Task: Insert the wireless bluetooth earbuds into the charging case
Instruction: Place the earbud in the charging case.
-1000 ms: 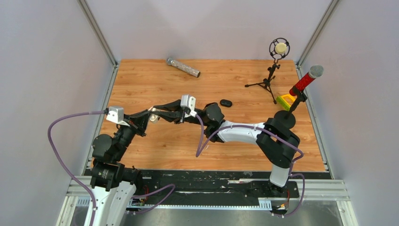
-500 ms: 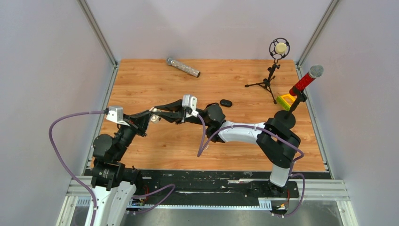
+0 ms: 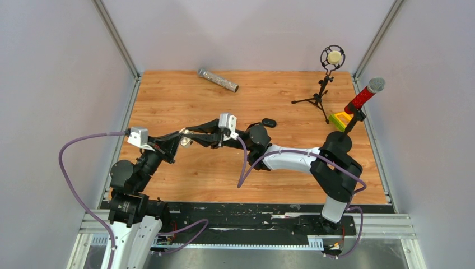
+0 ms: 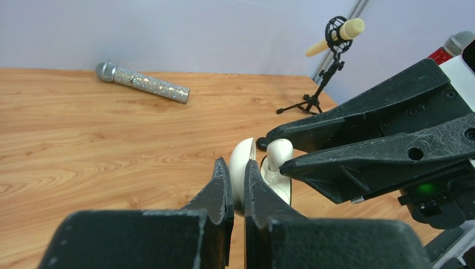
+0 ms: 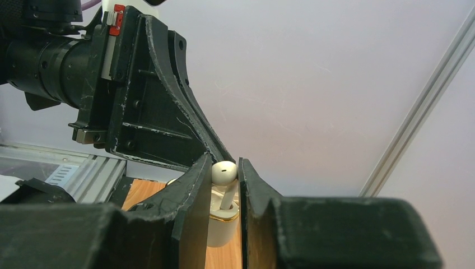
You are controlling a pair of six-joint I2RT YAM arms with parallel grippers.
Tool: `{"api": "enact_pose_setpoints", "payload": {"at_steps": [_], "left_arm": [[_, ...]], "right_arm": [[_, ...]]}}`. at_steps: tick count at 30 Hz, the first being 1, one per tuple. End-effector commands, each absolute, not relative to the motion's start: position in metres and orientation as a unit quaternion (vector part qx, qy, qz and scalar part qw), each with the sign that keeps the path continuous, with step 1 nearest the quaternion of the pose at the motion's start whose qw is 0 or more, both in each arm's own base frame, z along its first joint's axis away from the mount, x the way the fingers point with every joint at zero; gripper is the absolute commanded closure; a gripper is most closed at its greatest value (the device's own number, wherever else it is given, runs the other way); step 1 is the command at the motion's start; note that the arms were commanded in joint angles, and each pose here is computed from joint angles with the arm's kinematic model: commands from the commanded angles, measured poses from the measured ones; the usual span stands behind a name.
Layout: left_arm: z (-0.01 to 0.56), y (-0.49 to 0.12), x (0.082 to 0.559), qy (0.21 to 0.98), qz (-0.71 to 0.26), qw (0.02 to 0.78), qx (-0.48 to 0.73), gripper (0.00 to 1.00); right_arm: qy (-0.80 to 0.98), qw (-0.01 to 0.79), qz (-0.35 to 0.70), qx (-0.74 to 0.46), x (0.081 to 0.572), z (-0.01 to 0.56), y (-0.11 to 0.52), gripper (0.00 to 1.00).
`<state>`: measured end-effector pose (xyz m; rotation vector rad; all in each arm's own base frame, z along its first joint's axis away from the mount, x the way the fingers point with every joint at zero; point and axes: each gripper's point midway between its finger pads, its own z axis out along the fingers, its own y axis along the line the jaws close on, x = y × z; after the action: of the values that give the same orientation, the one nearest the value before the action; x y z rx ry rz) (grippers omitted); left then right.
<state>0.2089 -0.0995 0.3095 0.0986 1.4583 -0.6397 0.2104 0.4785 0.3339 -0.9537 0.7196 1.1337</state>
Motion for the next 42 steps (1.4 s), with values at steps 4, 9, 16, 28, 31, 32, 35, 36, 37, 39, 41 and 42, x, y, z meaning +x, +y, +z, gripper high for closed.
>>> {"api": "enact_pose_setpoints", "payload": {"at_steps": [4, 9, 16, 28, 31, 32, 35, 36, 37, 39, 41, 42], "left_arm": [[0.348, -0.089, 0.207, 0.603, -0.264, 0.752, 0.044, 1.0], [0.347, -0.088, 0.207, 0.604, -0.259, 0.752, 0.047, 1.0], [0.346, -0.089, 0.207, 0.605, -0.26, 0.751, 0.049, 1.0], [0.346, -0.089, 0.206, 0.604, -0.257, 0.753, 0.057, 1.0], [0.347, -0.089, 0.206, 0.602, -0.252, 0.755, 0.062, 1.0], [0.346, -0.089, 0.206, 0.603, -0.251, 0.755, 0.063, 1.0], [0.346, -0.091, 0.206, 0.602, -0.253, 0.754, 0.069, 1.0], [0.346, -0.091, 0.205, 0.602, -0.254, 0.754, 0.07, 1.0], [0.346, -0.093, 0.205, 0.602, -0.255, 0.753, 0.074, 1.0], [0.346, -0.095, 0.204, 0.6, -0.257, 0.753, 0.083, 1.0], [0.345, -0.097, 0.203, 0.6, -0.258, 0.752, 0.092, 1.0], [0.345, -0.097, 0.203, 0.599, -0.258, 0.752, 0.094, 1.0]], "right_arm": [[0.327, 0.664, 0.509, -0.439, 0.203, 0.329, 0.473, 0.8], [0.33, 0.666, 0.504, -0.439, 0.202, 0.33, 0.468, 0.8], [0.331, 0.665, 0.503, -0.442, 0.201, 0.33, 0.467, 0.81], [0.329, 0.666, 0.498, -0.448, 0.199, 0.331, 0.466, 0.96], [0.328, 0.669, 0.494, -0.447, 0.199, 0.332, 0.463, 0.97], [0.327, 0.669, 0.495, -0.448, 0.198, 0.333, 0.463, 0.98], [0.325, 0.667, 0.496, -0.45, 0.197, 0.334, 0.463, 1.0], [0.325, 0.667, 0.497, -0.45, 0.197, 0.334, 0.463, 1.0], [0.325, 0.667, 0.497, -0.45, 0.197, 0.334, 0.464, 1.0], [0.324, 0.667, 0.498, -0.449, 0.198, 0.334, 0.464, 1.0], [0.323, 0.665, 0.5, -0.45, 0.197, 0.334, 0.466, 1.0], [0.325, 0.664, 0.5, -0.451, 0.197, 0.332, 0.467, 1.0]]}}
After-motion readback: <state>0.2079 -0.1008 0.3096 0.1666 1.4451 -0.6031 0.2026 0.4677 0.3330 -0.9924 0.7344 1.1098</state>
